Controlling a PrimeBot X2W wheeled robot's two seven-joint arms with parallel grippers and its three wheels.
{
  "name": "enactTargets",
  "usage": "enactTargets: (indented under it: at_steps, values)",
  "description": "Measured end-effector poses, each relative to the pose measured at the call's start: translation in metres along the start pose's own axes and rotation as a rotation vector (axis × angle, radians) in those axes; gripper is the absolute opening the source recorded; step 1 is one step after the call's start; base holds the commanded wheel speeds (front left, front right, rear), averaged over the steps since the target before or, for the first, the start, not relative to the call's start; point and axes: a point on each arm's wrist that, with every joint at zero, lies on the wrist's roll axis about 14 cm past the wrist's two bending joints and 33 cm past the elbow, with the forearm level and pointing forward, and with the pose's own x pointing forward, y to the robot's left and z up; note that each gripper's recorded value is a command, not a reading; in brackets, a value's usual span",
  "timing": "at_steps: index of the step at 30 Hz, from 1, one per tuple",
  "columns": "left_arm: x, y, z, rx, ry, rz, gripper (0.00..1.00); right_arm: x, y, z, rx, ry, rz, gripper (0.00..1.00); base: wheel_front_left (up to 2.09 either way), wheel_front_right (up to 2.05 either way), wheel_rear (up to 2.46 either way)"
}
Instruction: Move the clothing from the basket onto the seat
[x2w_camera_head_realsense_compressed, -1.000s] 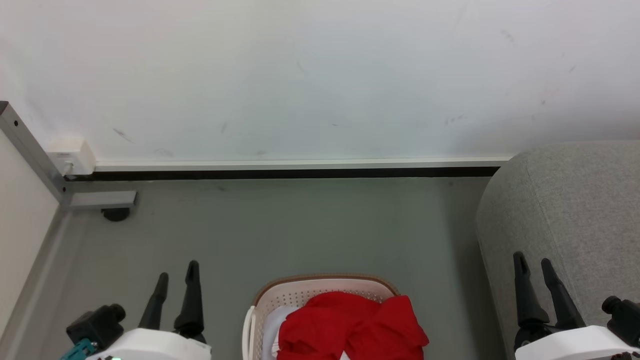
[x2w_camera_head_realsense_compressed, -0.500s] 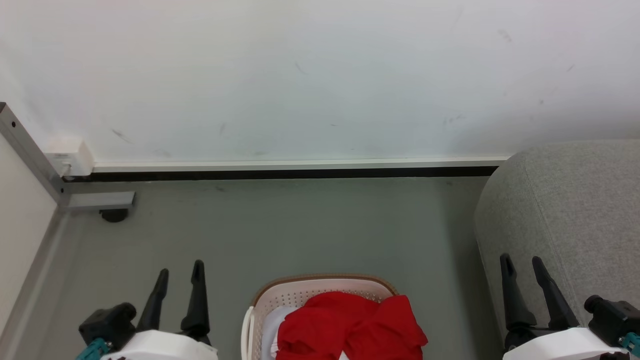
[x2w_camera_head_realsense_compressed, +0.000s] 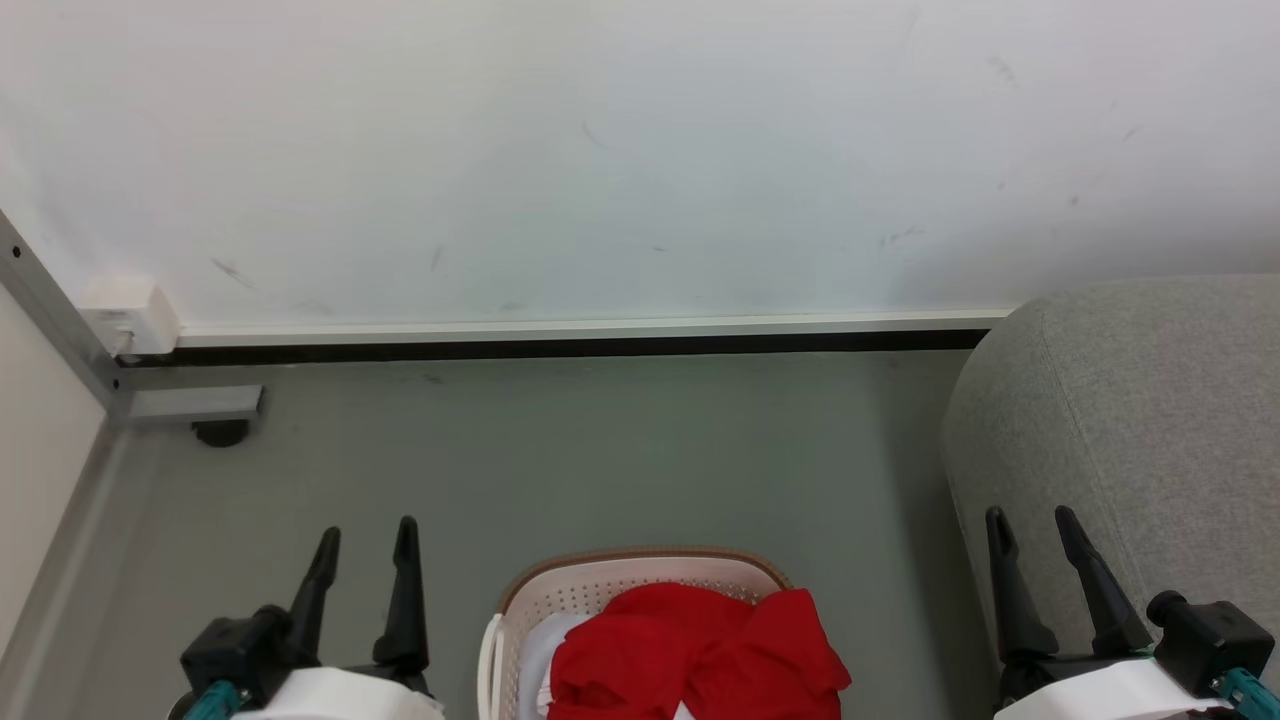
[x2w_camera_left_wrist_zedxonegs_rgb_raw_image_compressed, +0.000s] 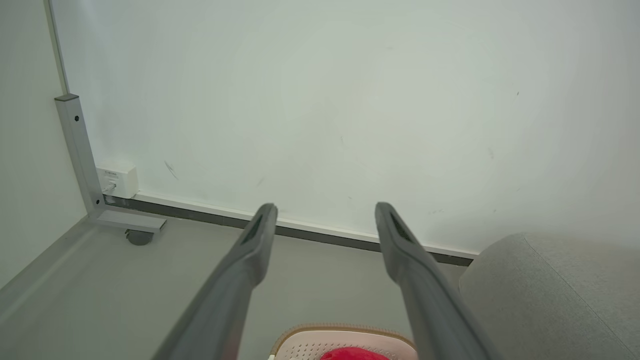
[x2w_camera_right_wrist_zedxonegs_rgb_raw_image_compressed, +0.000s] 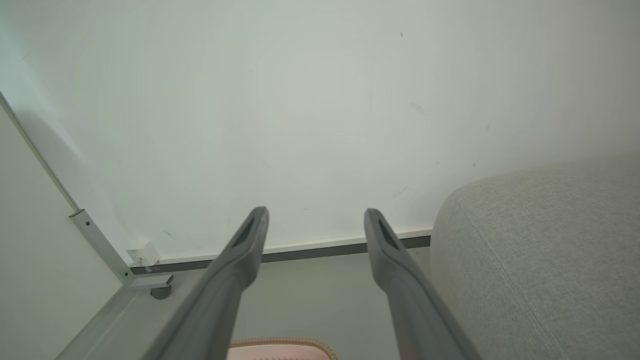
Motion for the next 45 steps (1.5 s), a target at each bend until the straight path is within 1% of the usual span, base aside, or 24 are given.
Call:
enactTargets:
  at_steps: [13,29,31,37,45]
  values:
    - [0.001,-0.006,0.002,0.101,-0.025,-0.028,1.00,0.002,0.006,0.001,-0.084,-0.013,0.026,1.00,0.00,0.00,0.00]
    - [0.000,-0.015,0.003,0.184,-0.049,-0.079,1.00,0.001,0.012,0.002,-0.174,-0.027,0.058,1.00,0.00,0.00,0.00]
    - [0.000,-0.017,0.003,0.210,-0.056,-0.089,1.00,0.001,0.014,0.003,-0.186,-0.032,0.064,1.00,0.00,0.00,0.00]
    - [0.000,-0.019,0.005,0.231,-0.066,-0.097,1.00,0.001,0.014,0.004,-0.202,-0.041,0.068,1.00,0.00,0.00,0.00]
    - [0.000,-0.018,0.003,0.224,-0.061,-0.094,1.00,0.001,0.014,0.005,-0.199,-0.045,0.066,1.00,0.00,0.00,0.00]
